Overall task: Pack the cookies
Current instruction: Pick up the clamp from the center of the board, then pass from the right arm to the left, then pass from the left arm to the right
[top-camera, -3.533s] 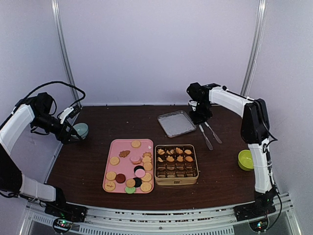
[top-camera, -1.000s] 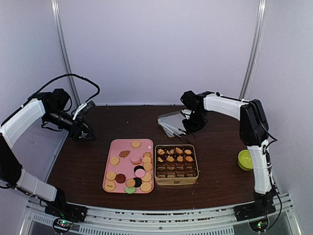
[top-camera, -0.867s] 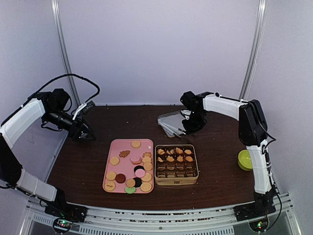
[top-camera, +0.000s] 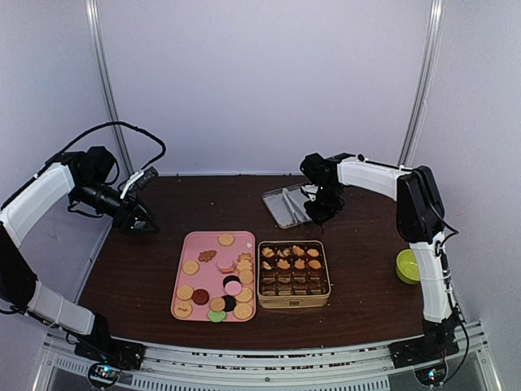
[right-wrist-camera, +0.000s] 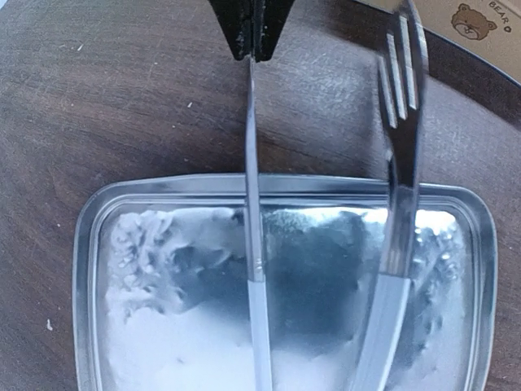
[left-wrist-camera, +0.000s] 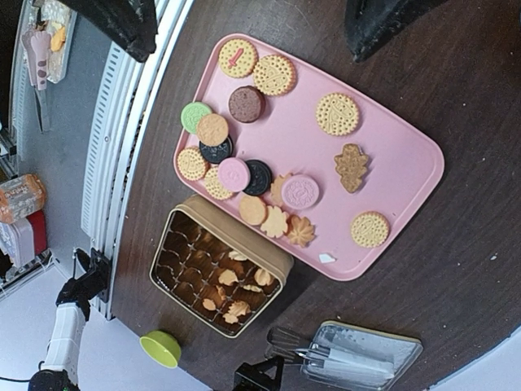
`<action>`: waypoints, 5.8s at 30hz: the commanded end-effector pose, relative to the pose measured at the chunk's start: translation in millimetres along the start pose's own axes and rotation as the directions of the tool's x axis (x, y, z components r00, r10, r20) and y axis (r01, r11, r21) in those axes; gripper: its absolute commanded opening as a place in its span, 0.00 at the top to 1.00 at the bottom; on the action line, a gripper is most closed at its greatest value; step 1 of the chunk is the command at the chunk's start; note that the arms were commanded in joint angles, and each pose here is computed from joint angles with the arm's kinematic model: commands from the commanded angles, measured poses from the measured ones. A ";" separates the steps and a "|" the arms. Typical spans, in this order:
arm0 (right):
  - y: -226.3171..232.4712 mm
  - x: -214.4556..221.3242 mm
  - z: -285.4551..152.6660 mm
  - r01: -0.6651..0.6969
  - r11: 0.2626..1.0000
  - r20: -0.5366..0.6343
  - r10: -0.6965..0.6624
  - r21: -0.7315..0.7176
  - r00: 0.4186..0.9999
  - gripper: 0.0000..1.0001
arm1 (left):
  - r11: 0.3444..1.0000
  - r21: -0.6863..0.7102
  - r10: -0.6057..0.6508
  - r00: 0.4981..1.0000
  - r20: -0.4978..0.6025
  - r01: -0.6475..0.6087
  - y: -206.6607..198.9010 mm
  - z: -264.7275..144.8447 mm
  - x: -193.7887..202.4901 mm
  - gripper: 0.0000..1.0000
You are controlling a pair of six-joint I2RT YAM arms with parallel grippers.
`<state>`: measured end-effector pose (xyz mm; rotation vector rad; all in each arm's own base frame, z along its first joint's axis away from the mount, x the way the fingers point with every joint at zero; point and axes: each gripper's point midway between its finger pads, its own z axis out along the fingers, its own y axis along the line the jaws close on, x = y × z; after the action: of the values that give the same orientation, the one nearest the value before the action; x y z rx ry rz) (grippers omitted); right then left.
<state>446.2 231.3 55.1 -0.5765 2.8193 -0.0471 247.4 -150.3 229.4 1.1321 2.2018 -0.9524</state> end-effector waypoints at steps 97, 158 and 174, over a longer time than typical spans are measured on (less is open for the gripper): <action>298.0 -34.1 -365.4 0.674 0.125 0.684 0.200 -0.728 0.701 0.22 | 0.888 0.446 0.089 0.993 0.075 -0.113 -99.2 2.7 -24.6 1.00; 315.0 -40.9 -349.8 0.642 0.355 0.728 0.218 -0.680 0.651 0.80 | 0.960 0.260 0.132 0.988 -0.075 -0.109 -66.2 10.7 -9.0 0.59; 317.0 3.5 -279.6 0.557 0.659 0.782 0.077 -0.505 0.618 0.76 | 0.871 -0.489 -0.068 0.998 -0.005 0.057 71.3 -82.0 7.8 0.03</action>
<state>256.1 510.7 298.6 -0.9065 1.8063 1.1838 274.9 -88.9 249.2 0.9706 2.3036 -0.5861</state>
